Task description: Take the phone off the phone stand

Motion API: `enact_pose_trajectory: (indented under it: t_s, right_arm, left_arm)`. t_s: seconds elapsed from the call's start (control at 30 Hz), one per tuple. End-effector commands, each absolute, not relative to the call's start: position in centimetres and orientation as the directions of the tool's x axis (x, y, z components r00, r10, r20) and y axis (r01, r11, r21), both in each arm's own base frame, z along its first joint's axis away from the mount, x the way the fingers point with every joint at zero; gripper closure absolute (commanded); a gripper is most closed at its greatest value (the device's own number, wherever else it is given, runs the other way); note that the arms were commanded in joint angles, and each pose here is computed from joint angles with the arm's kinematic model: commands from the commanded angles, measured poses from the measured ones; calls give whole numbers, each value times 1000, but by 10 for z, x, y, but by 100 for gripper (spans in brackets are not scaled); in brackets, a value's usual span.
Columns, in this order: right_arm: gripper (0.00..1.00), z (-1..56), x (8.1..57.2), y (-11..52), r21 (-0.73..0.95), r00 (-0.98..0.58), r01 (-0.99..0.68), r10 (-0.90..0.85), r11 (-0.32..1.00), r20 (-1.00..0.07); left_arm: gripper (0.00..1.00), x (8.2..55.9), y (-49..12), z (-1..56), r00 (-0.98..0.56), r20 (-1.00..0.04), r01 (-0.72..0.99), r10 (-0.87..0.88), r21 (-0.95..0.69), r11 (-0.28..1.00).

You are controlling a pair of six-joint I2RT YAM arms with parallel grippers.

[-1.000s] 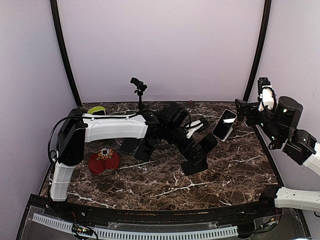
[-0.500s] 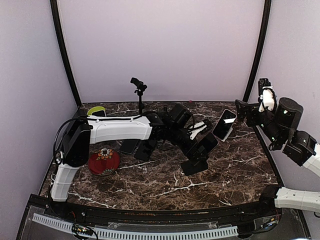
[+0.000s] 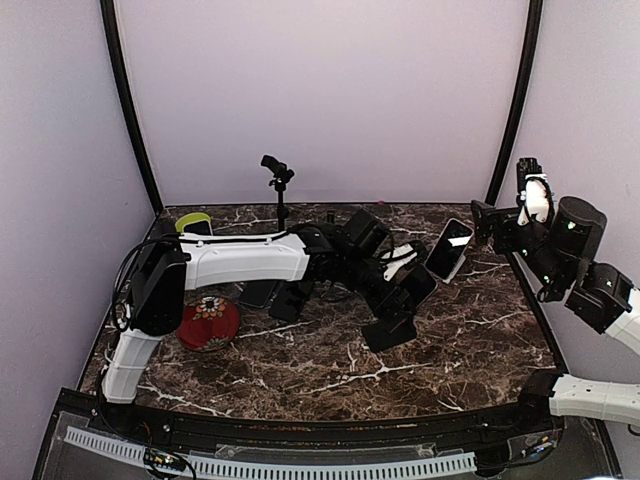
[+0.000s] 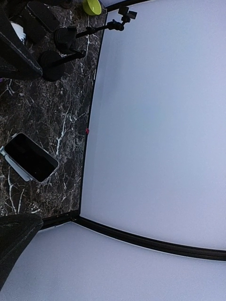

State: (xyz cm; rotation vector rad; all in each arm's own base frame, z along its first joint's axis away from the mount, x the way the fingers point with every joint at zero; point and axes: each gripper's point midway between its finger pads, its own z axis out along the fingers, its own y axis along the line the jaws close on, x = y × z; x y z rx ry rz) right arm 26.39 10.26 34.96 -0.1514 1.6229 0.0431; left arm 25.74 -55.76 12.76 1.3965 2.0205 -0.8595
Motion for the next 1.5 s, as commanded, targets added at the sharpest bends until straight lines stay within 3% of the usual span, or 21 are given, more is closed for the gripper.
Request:
enact_pose_trajectory:
  t_s: [0.0, 0.37, 1.47]
  right_arm:
    - [0, 357, 264, 100, -48, -14, -119, -50, 992, -999]
    - [0, 356, 263, 99, -53, -8, -112, -54, 992, -999]
    - [0, 355, 263, 101, -53, -7, -124, -55, 991, -998]
  left_arm:
    - [30, 246, -562, 134, -309, -727, 950, 614, -211, 229]
    - [40, 243, -563, 150, -294, -737, 955, 608, -196, 224]
    - [40, 246, -561, 249, -187, -876, 974, 444, -108, 199]
